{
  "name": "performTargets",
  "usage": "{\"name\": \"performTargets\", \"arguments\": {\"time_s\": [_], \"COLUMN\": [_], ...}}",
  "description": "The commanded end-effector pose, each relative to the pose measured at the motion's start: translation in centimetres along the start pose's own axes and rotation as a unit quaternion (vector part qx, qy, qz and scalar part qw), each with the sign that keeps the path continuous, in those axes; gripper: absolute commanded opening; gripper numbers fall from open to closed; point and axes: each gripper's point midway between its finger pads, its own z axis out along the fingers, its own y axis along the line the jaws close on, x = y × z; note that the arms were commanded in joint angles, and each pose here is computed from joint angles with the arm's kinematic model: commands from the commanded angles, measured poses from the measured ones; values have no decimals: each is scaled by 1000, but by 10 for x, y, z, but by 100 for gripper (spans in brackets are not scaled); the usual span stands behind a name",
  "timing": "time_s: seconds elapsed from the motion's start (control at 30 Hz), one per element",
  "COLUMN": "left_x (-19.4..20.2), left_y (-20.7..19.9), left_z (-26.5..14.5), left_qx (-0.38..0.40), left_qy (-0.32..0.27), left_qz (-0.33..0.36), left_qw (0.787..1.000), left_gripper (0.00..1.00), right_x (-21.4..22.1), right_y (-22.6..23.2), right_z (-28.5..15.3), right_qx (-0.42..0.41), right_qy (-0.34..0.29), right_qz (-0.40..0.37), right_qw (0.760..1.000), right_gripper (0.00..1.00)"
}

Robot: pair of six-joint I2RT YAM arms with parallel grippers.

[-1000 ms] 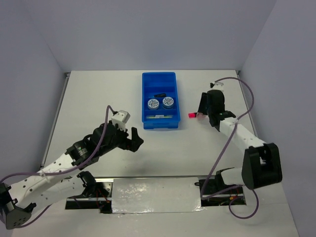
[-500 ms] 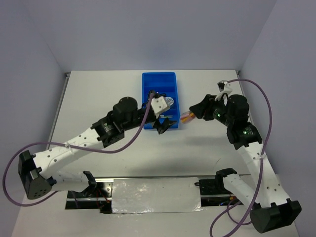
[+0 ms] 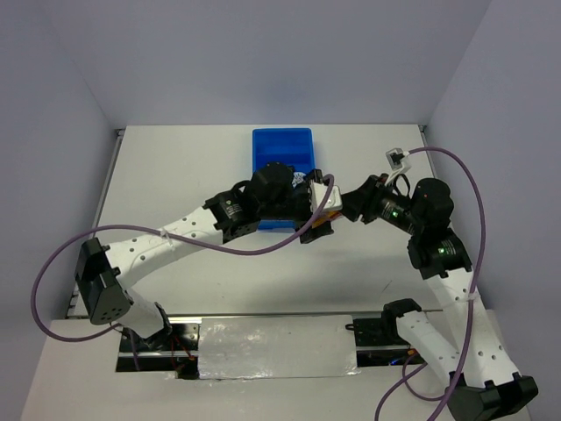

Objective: Sort the stationery into containers
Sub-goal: Pick up the stationery from the center of the board, then place the stationery in the storage box.

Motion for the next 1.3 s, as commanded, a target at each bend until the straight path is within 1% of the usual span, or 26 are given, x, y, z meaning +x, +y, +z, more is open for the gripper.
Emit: {"name": "performTargets", "arguments": {"time_s": [0.0, 0.03, 0.07, 0.1, 0.17, 0.23, 0.27, 0.3, 0.33, 0.37, 0.4, 0.43, 0.47, 0.5, 0.63, 0.67, 0.7, 0.77, 0.8, 0.87, 0.9, 0.93, 0.97, 1.0, 1.13, 1.27], "left_x": [-17, -17, -16, -15, -14, -14, -16, -18, -18, -23, -23, -14, -11, -9, 32, 37, 47, 49, 59, 79, 86, 91, 111, 119, 128, 159], "left_y": [-8, -9, -8, -6, -2, 1, 3, 6, 10, 17, 23, 37, 46, 59, 115, 124, 146, 165, 188, 221, 241, 252, 251, 269, 308, 326], "left_z": [-1, 0, 2, 2, 4, 3, 3, 2, 1, 1, 0, -4, -6, -9, -18, -18, -27, -22, -32, -27, -15, -11, -5, 0, 2, 21], "left_qx": [33, 38, 36, 32, 23, 15, 11, -1, -12, -30, -46, -89, -110, -135, -191, -187, -197, -180, -195, -186, -182, -177, -152, -159, -189, -185], "left_qy": [-21, -17, -14, -10, -5, -3, -5, -7, -8, -18, -20, -5, -1, 1, 62, 66, 70, 41, 43, 56, 67, 78, 105, 114, 95, 125], "left_qz": [22, 21, 19, 18, 18, 18, 18, 18, 20, 28, 34, 45, 59, 72, 126, 130, 124, 133, 128, 127, 137, 140, 133, 143, 160, 204], "left_qw": [999, 999, 999, 999, 1000, 1000, 1000, 1000, 1000, 999, 998, 995, 992, 988, 971, 972, 970, 974, 971, 973, 971, 971, 974, 970, 964, 953], "left_gripper": [94, 84, 78, 64, 54, 33, 22, 0, 0, 0, 0, 0, 0, 0, 0, 0, 0, 0, 0, 0, 0, 0, 0, 0, 0, 0], "right_x": [-14, -14, -14, -14, -14, -12, -12, -10, -9, -12, -15, -16, -27, -30, -60, -64, -71, -74, -75, -73, -70, -69, -65, -59, -39, -20], "right_y": [26, 29, 29, 30, 30, 28, 27, 26, 25, 24, 21, 16, 4, 0, -23, -28, -37, -37, -39, -39, -41, -43, -48, -50, -59, -66], "right_z": [-1, 0, -1, -1, -1, 1, 1, 2, 2, 1, 1, 1, -1, -7, -39, -48, -60, -79, -85, -88, -87, -84, -79, -73, -46, -24], "right_qx": [-57, -62, -63, -65, -63, -58, -58, -60, -62, -55, -45, -31, 8, 30, 140, 165, 201, 218, 225, 229, 233, 237, 243, 236, 203, 178], "right_qy": [-22, -22, -23, -25, -25, -23, -23, -23, -25, -36, -46, -54, -84, -100, -192, -208, -235, -263, -273, -265, -257, -247, -233, -221, -179, -140], "right_qz": [-12, -13, -14, -15, -17, -19, -21, -24, -25, -24, -23, -20, -16, -14, -5, -3, -3, -11, -17, -34, -39, -47, -48, -51, -52, -45], "right_qw": [998, 998, 998, 997, 998, 998, 998, 998, 997, 998, 998, 998, 996, 994, 971, 964, 951, 940, 935, 936, 937, 938, 940, 945, 961, 973], "right_gripper": [0, 0, 0, 0, 0, 0, 0, 3, 14, 48, 62, 75, 84, 91, 92, 92, 92, 94, 94, 94, 94, 94, 94, 94, 94, 94]}}
